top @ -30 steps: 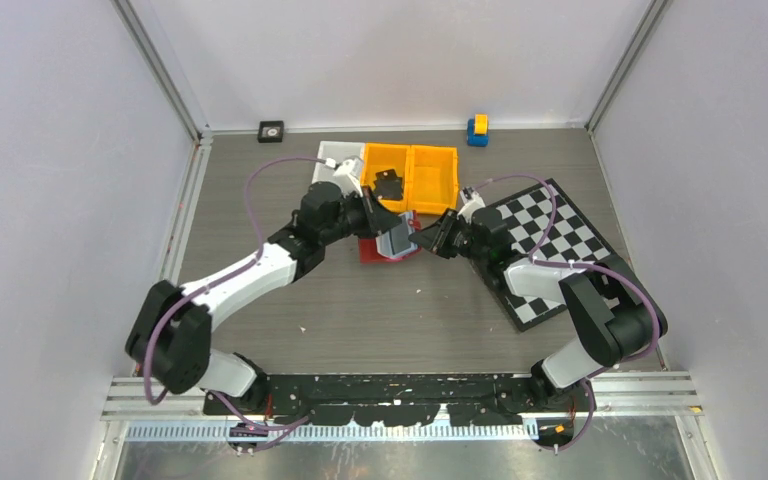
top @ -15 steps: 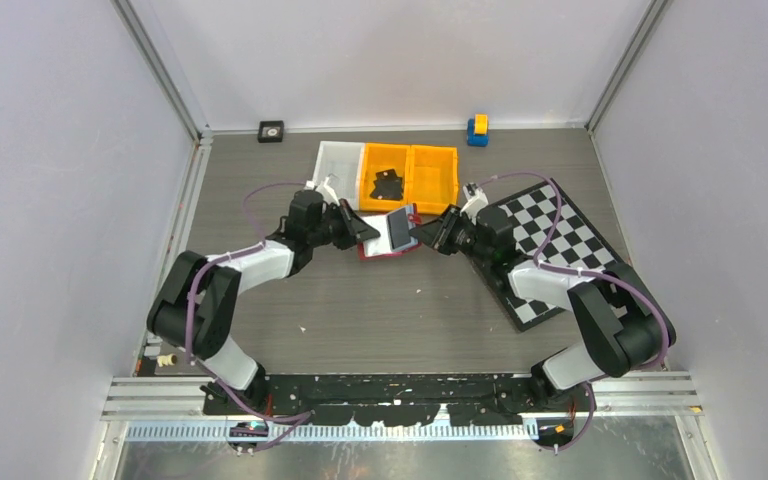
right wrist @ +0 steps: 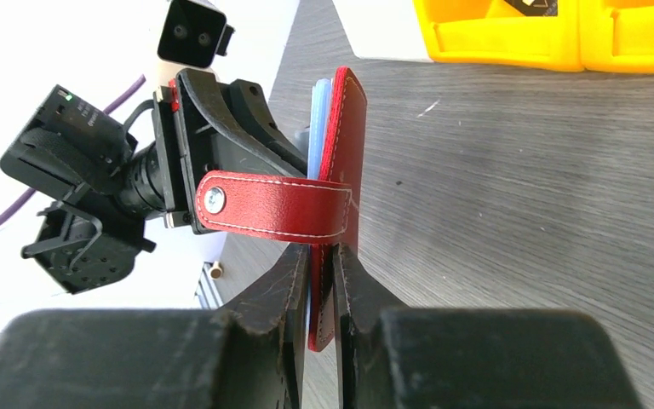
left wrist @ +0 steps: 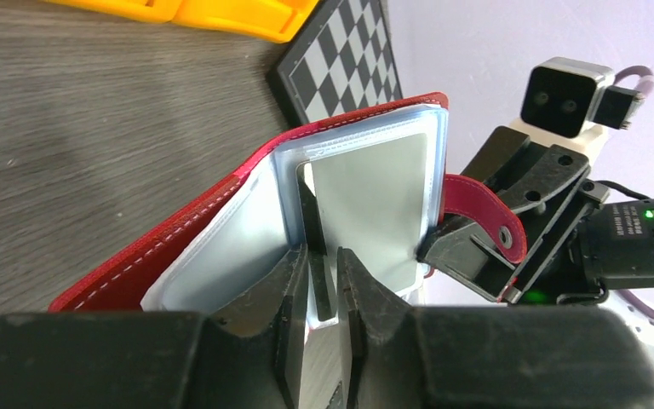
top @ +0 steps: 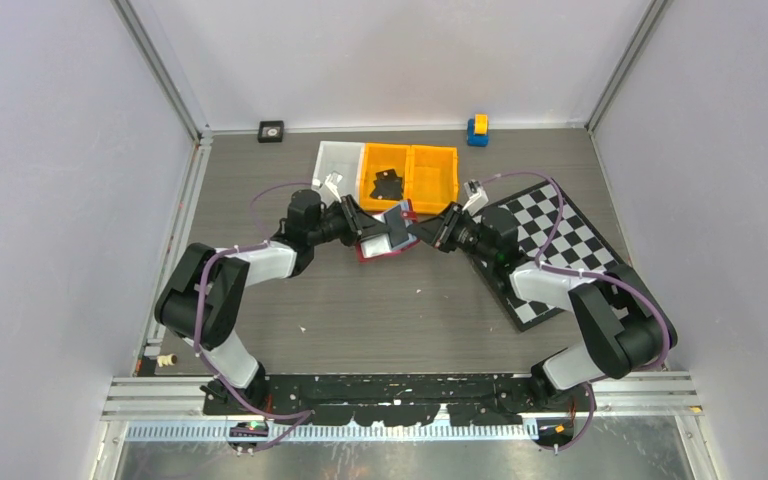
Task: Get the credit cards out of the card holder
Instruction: Remove the credit card from the card holder.
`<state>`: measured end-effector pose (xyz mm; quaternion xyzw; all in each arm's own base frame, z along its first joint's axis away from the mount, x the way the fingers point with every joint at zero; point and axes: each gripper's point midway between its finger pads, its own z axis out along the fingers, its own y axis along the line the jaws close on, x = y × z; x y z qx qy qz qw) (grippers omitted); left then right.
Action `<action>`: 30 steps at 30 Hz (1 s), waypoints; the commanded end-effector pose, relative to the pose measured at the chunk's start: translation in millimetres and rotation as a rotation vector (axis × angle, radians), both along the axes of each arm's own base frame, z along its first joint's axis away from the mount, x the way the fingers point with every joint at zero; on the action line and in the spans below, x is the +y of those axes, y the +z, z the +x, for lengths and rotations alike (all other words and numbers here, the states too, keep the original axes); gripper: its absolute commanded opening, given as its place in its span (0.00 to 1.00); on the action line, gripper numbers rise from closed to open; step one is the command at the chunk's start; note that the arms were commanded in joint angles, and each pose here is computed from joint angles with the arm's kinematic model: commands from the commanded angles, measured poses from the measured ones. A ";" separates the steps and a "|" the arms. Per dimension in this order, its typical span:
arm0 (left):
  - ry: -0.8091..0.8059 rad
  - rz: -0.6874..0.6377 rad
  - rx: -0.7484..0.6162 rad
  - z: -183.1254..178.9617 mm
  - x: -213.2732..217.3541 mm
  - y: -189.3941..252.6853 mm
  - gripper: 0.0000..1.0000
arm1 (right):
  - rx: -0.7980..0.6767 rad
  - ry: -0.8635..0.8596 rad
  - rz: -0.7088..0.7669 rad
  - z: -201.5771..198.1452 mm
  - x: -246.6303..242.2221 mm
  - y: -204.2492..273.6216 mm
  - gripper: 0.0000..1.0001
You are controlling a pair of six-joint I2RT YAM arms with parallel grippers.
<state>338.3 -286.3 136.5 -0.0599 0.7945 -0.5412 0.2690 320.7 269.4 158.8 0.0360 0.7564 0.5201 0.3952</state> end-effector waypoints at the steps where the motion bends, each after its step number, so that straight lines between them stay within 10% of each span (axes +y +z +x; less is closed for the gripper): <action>1: -0.064 -0.102 -0.055 -4.6 -10.8 24.5 0.22 | -0.100 0.036 0.113 -0.7 5.2 41.1 0.00; 20: -0.094 -0.192 -0.130 -7.6 -5.8 51.0 0.15 | -0.005 0.044 0.162 11.1 5.1 21.0 0.01; 30: -0.120 -0.215 -0.138 -8.3 -8.6 53.8 0.12 | 0.018 0.081 0.193 10.3 11.3 16.8 0.25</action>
